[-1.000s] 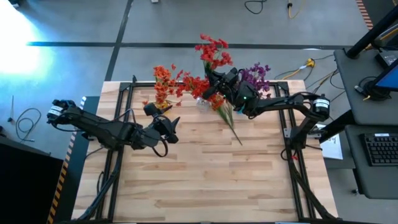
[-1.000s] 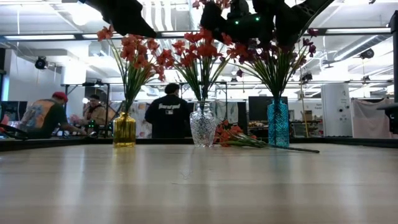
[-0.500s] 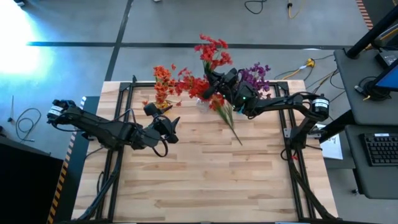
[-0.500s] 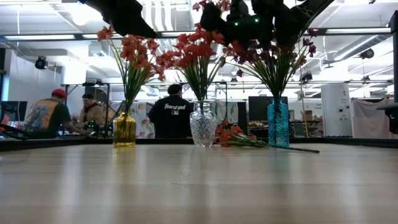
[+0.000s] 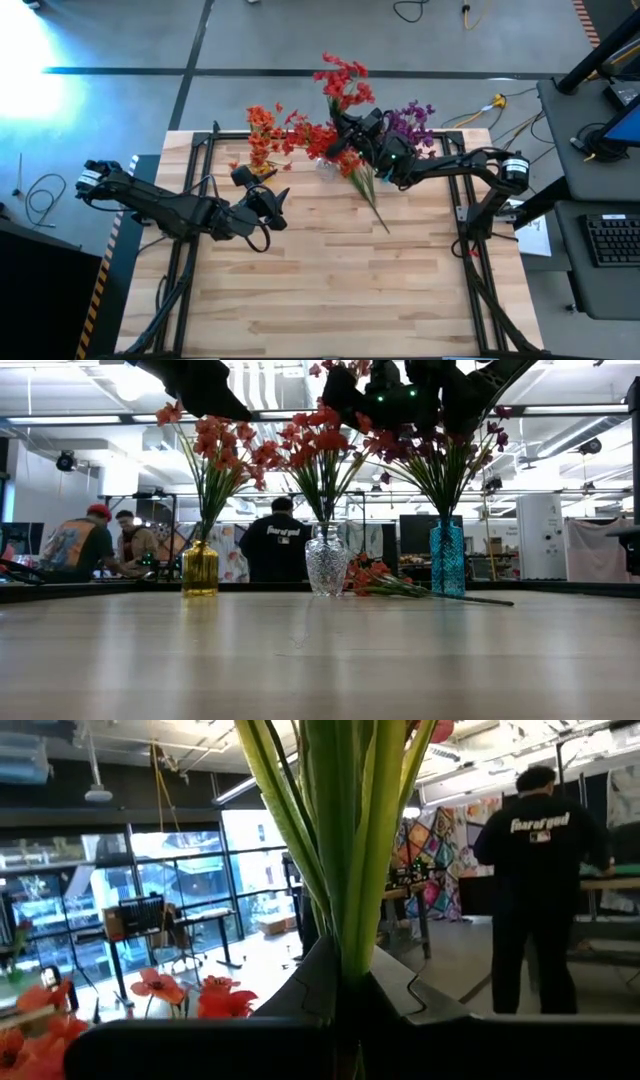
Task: Sort flowers into vase by color
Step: Put the red flowers into the transparent vase
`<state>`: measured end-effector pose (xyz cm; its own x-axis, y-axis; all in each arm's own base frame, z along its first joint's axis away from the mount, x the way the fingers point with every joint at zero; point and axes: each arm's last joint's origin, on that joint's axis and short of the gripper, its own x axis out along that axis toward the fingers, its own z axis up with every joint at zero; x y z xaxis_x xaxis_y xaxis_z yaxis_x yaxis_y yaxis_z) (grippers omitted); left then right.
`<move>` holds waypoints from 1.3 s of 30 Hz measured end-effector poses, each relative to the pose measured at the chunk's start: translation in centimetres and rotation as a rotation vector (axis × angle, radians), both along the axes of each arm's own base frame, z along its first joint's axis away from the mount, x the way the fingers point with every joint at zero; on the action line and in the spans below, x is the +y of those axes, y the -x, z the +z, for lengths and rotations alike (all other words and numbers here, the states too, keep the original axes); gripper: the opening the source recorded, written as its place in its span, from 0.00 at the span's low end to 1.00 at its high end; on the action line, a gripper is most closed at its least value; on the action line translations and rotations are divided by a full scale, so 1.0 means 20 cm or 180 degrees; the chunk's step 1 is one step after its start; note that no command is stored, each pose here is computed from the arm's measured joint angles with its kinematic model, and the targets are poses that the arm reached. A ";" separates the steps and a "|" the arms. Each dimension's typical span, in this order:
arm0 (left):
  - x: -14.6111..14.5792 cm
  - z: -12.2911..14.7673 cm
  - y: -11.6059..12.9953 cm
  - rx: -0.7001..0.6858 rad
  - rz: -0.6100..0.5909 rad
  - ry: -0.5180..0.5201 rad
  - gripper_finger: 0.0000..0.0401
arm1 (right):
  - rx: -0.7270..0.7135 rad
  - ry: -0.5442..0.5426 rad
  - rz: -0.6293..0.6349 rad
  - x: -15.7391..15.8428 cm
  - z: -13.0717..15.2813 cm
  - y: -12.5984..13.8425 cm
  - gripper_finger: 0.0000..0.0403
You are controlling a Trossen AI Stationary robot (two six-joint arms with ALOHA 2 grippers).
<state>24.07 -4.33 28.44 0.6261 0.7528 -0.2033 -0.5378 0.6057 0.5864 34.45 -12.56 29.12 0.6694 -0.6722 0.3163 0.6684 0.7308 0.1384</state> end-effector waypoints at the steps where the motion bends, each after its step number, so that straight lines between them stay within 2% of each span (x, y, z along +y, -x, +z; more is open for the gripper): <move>1: 0.00 0.00 0.00 0.0000 0.0000 0.0000 0.64 | -0.0030 -0.0030 0.0005 0.00 0.00 0.00 0.03; 13: 0.00 0.00 0.00 -0.0017 0.0004 0.0015 0.64 | -0.0008 -0.0081 0.0001 -0.02 -0.02 0.00 0.03; 20: 0.00 0.00 0.00 -0.0017 0.0004 0.0015 0.64 | 0.0043 -0.0210 0.0008 -0.04 -0.10 -0.04 0.03; 32: 0.00 0.00 0.00 -0.0009 0.0002 0.0010 0.64 | 0.0101 -0.0194 -0.0005 -0.05 -0.11 -0.04 0.03; 35: 0.00 0.00 0.00 -0.0007 0.0003 0.0008 0.64 | 0.0134 -0.0206 -0.0005 -0.05 -0.11 -0.04 0.06; 39: 0.00 0.00 0.00 -0.0006 0.0002 0.0008 0.64 | 0.0208 -0.0237 -0.0004 -0.05 -0.13 -0.04 0.15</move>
